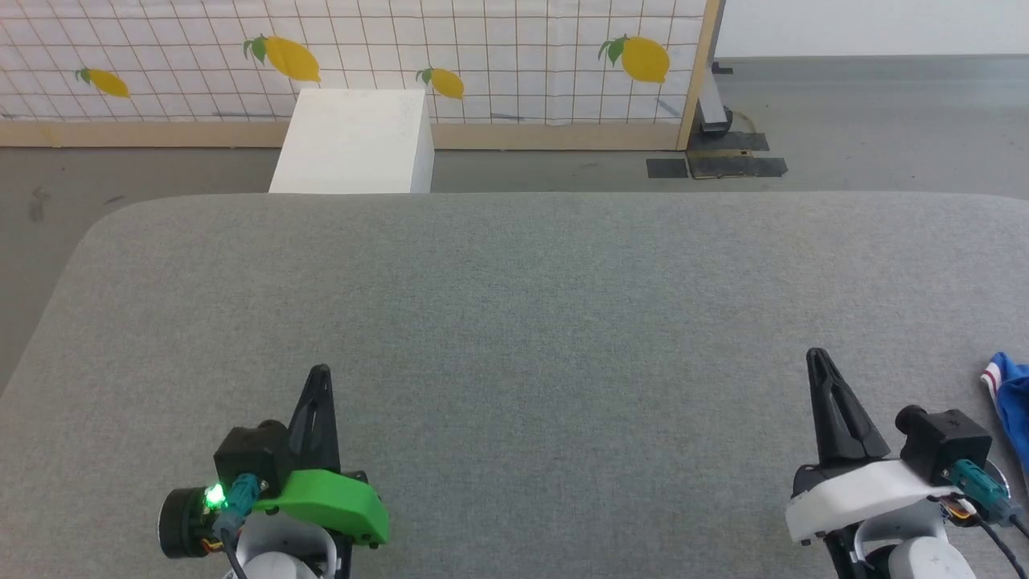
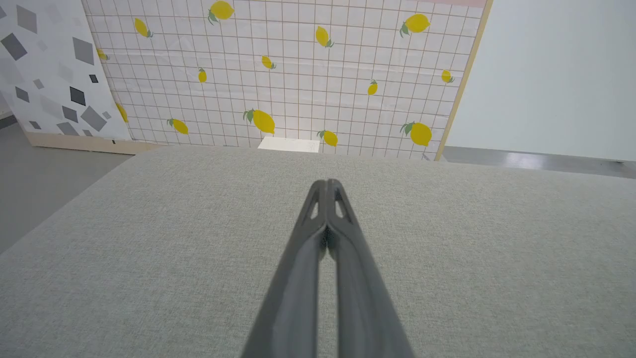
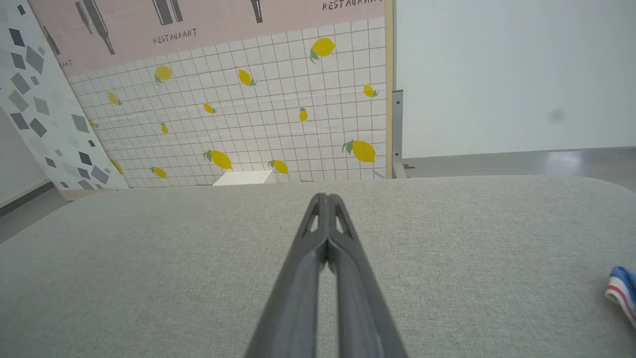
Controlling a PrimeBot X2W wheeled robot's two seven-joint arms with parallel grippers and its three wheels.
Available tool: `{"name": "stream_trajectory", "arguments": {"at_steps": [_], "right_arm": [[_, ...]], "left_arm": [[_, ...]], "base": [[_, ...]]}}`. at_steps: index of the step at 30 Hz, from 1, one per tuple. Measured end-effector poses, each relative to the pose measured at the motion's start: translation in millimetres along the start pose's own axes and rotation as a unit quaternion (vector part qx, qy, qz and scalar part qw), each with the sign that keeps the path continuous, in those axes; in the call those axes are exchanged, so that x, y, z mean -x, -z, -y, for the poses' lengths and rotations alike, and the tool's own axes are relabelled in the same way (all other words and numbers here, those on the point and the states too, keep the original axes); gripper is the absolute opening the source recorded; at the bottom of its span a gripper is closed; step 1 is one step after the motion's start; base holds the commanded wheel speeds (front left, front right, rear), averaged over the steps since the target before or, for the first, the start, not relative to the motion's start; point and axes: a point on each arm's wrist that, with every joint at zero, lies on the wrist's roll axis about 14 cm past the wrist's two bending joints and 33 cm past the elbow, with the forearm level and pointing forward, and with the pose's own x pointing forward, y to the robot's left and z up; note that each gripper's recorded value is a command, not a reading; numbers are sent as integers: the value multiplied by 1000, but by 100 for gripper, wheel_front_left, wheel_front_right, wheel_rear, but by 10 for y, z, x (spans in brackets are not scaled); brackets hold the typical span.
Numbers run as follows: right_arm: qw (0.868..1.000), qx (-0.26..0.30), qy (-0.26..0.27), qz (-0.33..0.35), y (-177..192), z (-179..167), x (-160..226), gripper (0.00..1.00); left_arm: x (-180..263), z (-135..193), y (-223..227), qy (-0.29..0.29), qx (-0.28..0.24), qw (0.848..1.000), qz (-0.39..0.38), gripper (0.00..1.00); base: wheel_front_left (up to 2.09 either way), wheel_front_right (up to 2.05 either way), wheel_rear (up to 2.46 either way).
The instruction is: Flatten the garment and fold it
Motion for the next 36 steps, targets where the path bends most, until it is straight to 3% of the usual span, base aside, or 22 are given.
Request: {"name": "stream_trajectory", "arguments": {"at_steps": [36], "right_arm": [[999, 33, -9, -9, -90, -44, 6, 0]], "left_arm": [[-17, -10, -68, 5, -25, 1000, -8, 0]], "base": [[0, 0, 0]]}}
